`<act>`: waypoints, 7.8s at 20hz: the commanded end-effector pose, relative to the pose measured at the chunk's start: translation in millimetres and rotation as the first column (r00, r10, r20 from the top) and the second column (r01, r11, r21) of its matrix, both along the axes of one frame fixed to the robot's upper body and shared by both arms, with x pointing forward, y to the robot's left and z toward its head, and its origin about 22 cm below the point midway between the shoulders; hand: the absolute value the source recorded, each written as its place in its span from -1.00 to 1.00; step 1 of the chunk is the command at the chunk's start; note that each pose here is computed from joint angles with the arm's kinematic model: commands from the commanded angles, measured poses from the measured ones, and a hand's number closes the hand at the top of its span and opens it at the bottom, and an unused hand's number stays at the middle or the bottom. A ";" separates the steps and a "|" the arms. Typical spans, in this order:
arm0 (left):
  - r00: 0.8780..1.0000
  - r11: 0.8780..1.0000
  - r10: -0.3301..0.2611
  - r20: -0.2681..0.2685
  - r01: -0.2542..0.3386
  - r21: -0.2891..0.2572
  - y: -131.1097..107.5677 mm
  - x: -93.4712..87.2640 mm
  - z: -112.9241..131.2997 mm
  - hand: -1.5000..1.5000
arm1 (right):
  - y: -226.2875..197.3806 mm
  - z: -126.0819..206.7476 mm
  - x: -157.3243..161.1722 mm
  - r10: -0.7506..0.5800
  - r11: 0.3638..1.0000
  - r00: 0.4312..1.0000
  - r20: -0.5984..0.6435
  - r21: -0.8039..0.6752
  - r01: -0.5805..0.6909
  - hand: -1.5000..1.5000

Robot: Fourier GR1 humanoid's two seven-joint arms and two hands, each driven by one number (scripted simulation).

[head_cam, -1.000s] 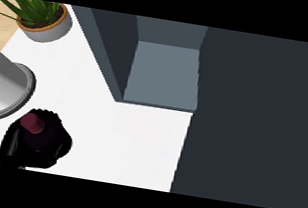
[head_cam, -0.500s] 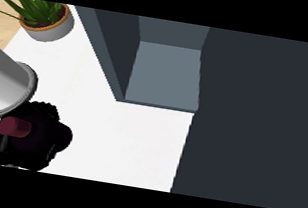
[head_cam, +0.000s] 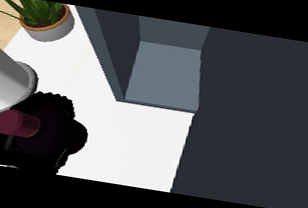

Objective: Pick up the wine, place it into the cabinet and close the cabinet

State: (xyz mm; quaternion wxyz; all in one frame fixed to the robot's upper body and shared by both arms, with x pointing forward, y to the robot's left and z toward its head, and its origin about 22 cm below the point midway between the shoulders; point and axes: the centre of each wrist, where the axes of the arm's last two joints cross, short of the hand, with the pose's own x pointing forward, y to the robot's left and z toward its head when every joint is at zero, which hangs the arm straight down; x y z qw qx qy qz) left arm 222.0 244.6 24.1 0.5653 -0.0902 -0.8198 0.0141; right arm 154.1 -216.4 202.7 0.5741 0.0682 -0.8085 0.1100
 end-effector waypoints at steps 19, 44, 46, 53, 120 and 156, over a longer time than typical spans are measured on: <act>0.994 0.993 -0.110 -0.027 0.109 -0.052 -144.9 32.9 99.3 1.00 | -9.0 9.2 -27.3 0.039 0.998 0.999 0.035 0.047 -0.041 -1.00; 0.998 0.999 0.038 -0.043 -0.040 -0.030 -199.3 79.7 82.5 1.00 | -12.8 10.1 -38.3 0.077 0.997 0.997 0.032 0.009 -0.078 -1.00; 0.999 0.998 0.024 -0.038 -0.026 -0.051 -191.2 77.6 86.2 1.00 | -16.5 18.3 -24.4 0.058 0.998 0.997 0.052 0.013 -0.058 -1.00; 0.997 0.997 0.075 -0.034 -0.075 0.008 -197.6 86.5 65.3 1.00 | -19.3 10.1 -12.2 0.043 0.999 0.998 0.046 0.028 -0.044 -1.00; 0.937 0.945 0.320 -0.137 -0.326 -0.022 -143.7 209.0 14.1 1.00 | -7.5 -3.3 -13.7 0.106 0.993 0.994 0.030 0.052 -0.107 -1.00; 0.900 0.900 0.426 -0.096 -0.411 0.144 -114.4 190.0 -36.2 -1.00 | -4.4 4.6 -2.2 0.121 0.992 0.991 0.054 0.017 -0.122 -1.00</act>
